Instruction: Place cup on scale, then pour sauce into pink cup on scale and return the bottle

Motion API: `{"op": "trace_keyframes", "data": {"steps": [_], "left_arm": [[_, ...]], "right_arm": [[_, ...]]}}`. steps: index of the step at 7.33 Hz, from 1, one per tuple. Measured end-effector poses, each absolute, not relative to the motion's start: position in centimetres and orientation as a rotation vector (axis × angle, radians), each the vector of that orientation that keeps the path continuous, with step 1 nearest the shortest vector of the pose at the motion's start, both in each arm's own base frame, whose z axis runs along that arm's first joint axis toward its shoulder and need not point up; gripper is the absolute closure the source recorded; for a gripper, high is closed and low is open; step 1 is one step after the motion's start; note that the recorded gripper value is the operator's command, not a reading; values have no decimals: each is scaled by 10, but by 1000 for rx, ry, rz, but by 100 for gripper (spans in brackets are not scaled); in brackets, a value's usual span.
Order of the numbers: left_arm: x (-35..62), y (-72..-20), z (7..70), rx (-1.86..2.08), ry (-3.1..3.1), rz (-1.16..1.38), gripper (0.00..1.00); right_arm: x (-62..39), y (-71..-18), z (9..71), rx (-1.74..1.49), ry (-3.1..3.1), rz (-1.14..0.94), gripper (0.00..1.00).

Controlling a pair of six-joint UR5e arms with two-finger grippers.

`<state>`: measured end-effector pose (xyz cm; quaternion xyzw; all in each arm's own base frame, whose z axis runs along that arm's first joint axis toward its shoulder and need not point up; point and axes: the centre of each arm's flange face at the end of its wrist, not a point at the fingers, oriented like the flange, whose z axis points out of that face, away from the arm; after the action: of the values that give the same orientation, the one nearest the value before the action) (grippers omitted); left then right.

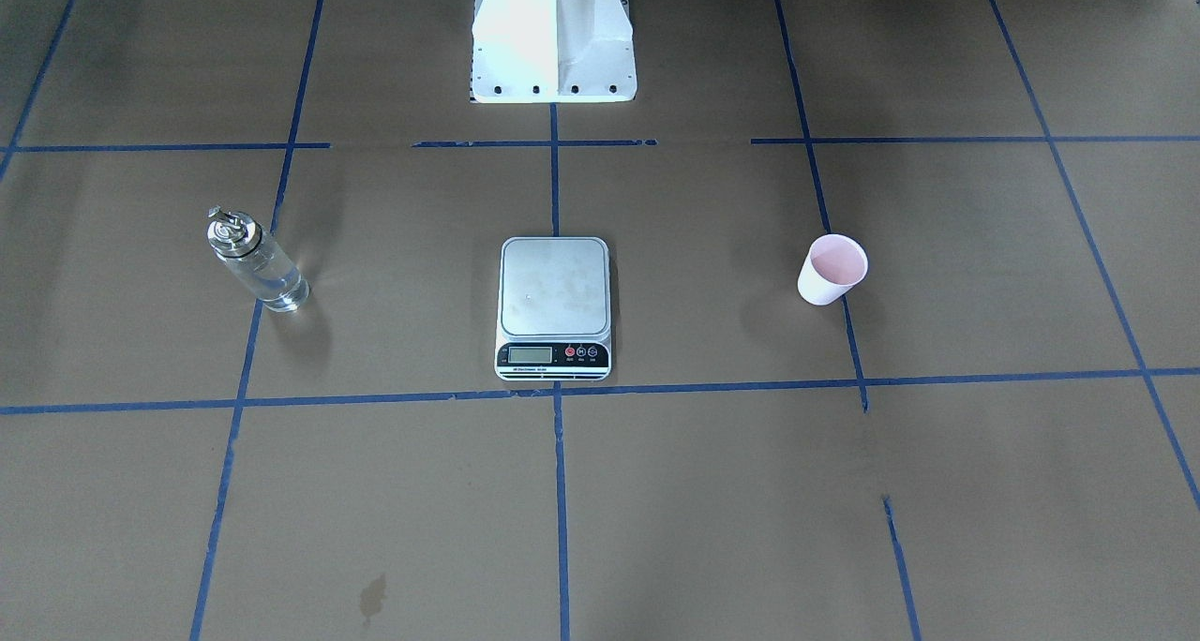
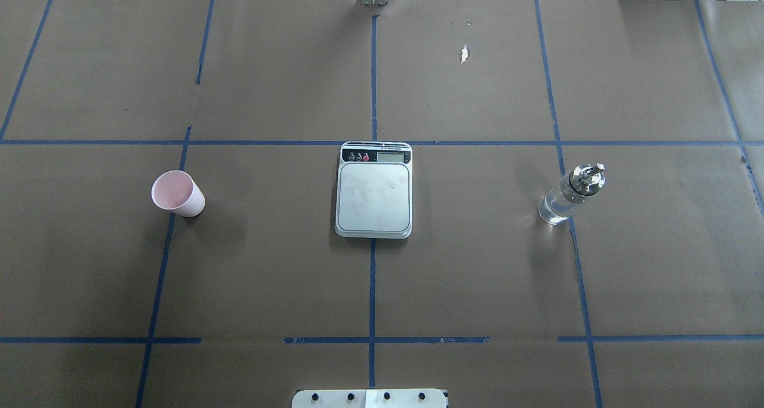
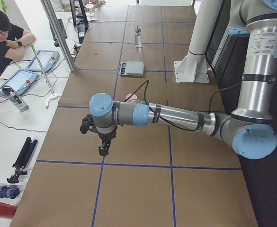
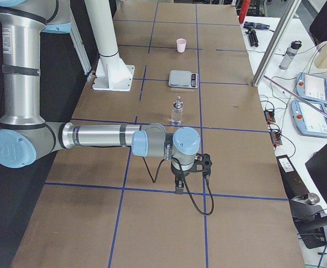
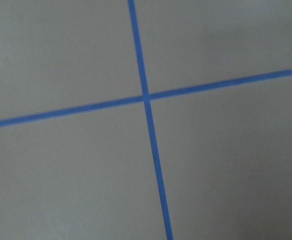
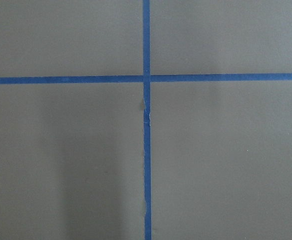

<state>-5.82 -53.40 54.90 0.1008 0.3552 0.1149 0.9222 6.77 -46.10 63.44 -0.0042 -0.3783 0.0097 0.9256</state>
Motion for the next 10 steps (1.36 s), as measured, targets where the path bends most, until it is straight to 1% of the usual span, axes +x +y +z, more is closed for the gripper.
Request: {"op": "trace_keyframes", "data": {"steps": [1, 2, 3, 5, 6, 7, 10], "left_arm": [[-46, -542, 500, 294, 689, 296, 0], [-26, -538, 460, 365, 676, 362, 0], [-3, -529, 438, 398, 685, 418, 0], [34, -524, 430, 383, 721, 473, 0], [55, -528, 426, 349, 743, 441, 0], [84, -528, 416, 298, 775, 358, 0], [175, -513, 386, 152, 908, 20, 0]], "right_arm": [[68, -463, 631, -3, -776, 20, 0], [68, -463, 629, 1, -777, 19, 0], [68, -464, 628, 3, -777, 18, 0], [68, -466, 623, 12, -779, 14, 0], [67, -468, 619, 21, -780, 10, 0], [67, -473, 610, 38, -780, 2, 0], [64, -486, 596, 64, -778, -17, 0]]}}
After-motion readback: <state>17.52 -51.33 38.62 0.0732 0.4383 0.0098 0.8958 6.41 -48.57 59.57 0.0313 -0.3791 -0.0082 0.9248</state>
